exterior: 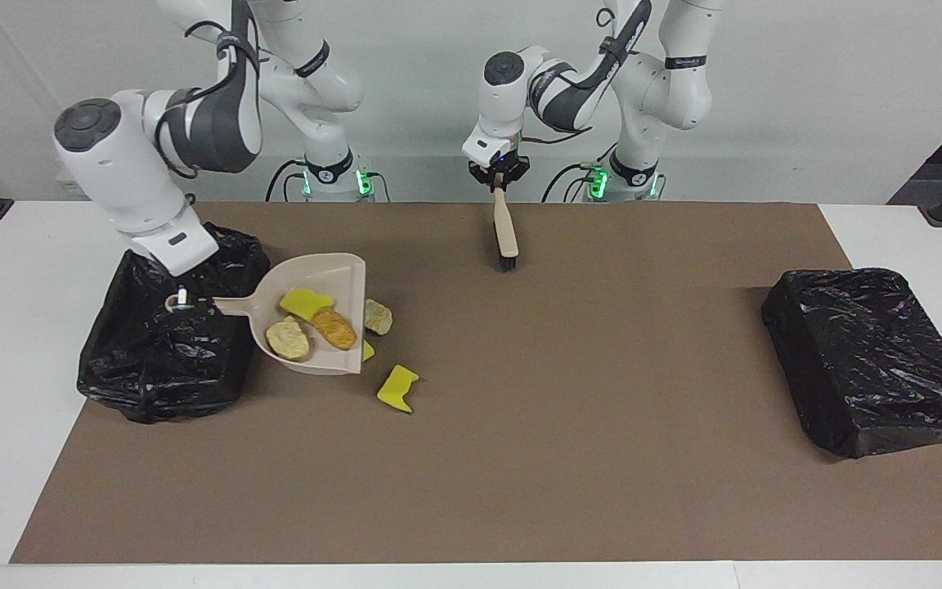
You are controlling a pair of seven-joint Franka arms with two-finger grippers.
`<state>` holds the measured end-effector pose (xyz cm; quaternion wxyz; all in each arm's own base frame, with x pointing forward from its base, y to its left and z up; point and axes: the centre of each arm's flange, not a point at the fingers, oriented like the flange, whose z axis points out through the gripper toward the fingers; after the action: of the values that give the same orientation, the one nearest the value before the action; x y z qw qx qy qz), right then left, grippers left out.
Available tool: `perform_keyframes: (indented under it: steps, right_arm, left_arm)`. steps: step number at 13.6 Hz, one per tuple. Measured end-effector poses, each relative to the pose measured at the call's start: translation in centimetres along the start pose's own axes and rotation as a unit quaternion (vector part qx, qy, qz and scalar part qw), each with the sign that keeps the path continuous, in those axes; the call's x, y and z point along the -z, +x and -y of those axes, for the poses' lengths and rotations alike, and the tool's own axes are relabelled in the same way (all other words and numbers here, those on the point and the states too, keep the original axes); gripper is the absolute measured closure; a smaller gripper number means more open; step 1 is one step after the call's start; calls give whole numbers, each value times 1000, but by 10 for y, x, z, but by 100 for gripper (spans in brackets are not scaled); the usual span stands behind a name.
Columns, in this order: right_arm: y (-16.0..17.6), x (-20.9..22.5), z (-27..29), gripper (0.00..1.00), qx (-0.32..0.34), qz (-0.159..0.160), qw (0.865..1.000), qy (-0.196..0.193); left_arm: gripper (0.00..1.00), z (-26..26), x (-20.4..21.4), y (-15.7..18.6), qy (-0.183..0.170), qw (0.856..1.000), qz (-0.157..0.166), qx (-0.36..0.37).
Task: Sweep and dump trash in bin
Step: 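Tip the dustpan over the trash bag with the right gripper, then return the empty dustpan to the table center with the right gripper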
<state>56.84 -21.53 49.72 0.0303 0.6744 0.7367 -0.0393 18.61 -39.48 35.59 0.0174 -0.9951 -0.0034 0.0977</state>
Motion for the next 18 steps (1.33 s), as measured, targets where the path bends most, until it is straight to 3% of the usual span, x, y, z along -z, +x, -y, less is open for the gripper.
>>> perform_keyframes:
  steps: [3, 6, 9, 12, 14, 18]
  right_arm:
    - [-59, 1, 25, 68, -7, 71, 997, 11]
    - [-70, 8, 25, 68, -16, 157, 987, 20]
    - [-50, 14, 12, 68, -36, 254, 966, 42]
    - [-15, 21, 2, 68, -40, 302, 950, 71]
    - [-16, 35, 8, 68, -43, 317, 945, 68]
    - [-22, 81, 31, 68, -53, 332, 940, 54]
  left_arm:
    - [70, 0, -1, 0, 1, 1000, 1, -16]
    - [38, 2, -2, 1, 3, 1000, 3, -29]
    - [1, 14, 4, 18, 15, 999, 17, -22]
    - [0, 43, 46, 74, 19, 999, 14, -33]
    - [0, 63, 91, 106, 24, 998, 1, -52]
    - [0, 130, 196, 173, -15, 995, -36, -88]
